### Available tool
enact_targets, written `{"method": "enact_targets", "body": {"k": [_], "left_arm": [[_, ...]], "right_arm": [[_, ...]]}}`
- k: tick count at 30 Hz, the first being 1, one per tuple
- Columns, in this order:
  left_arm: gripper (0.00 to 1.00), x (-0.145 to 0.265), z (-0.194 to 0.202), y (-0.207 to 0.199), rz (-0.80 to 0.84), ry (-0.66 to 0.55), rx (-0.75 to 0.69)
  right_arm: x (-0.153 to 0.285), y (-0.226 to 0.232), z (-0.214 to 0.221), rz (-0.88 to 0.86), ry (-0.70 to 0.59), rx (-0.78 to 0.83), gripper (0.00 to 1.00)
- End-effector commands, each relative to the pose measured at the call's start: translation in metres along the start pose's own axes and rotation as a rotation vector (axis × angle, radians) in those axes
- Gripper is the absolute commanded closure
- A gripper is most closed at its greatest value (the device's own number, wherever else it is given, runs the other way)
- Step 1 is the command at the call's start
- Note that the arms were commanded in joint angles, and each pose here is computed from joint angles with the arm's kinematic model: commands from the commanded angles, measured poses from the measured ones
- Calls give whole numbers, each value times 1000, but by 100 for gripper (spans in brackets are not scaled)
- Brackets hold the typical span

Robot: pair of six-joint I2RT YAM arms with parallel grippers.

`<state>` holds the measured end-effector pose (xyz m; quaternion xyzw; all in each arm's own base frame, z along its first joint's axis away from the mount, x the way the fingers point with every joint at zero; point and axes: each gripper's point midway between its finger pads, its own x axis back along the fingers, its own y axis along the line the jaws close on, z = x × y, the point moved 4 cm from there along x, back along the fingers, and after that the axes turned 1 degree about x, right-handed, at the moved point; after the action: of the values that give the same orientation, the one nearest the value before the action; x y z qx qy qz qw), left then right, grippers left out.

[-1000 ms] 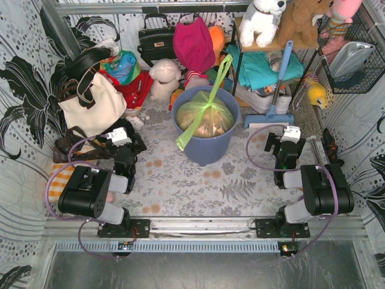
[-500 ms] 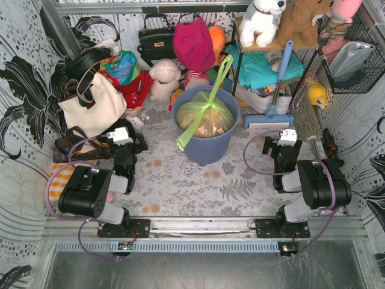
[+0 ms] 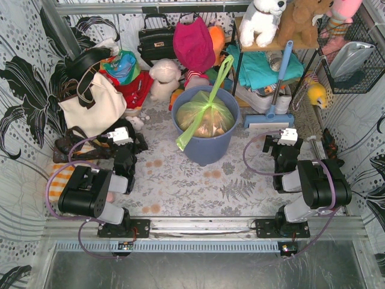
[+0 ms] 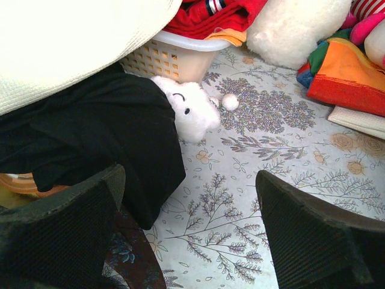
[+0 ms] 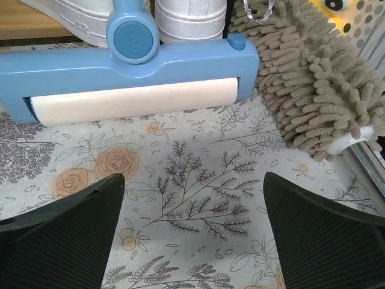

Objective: Tie the trash bag

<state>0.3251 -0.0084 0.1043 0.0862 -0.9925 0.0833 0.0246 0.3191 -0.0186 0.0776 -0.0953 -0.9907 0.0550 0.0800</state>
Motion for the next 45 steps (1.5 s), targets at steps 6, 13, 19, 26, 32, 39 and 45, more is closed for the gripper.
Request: {"method": "enact_targets", "body": {"k": [6,13,19,26,32,39,45], "left_arm": [[2,-1,-10,0,6,-47,-3],[2,-1,-9,0,6,-45,-3],[2,-3,-9,0,11,-36,-1],[2,-4,-9,0,12,-34,0],[2,-4,-9,0,13,-34,0],[2,-4,-9,0,13,-36,1],[2,-7,-7,0,27,-18,1]], "right_arm": [[0,2,-7,-6,-39,-6,3],[0,2,-8,-6,-40,-8,3],[0,2,-7,-6,-40,-7,3],[0,2,-7,-7,-39,-6,3],[0,2,-8,-7,-40,-7,3],[0,2,-7,-6,-39,-6,3],[-1,2,-8,-6,-41,-7,3]]}}
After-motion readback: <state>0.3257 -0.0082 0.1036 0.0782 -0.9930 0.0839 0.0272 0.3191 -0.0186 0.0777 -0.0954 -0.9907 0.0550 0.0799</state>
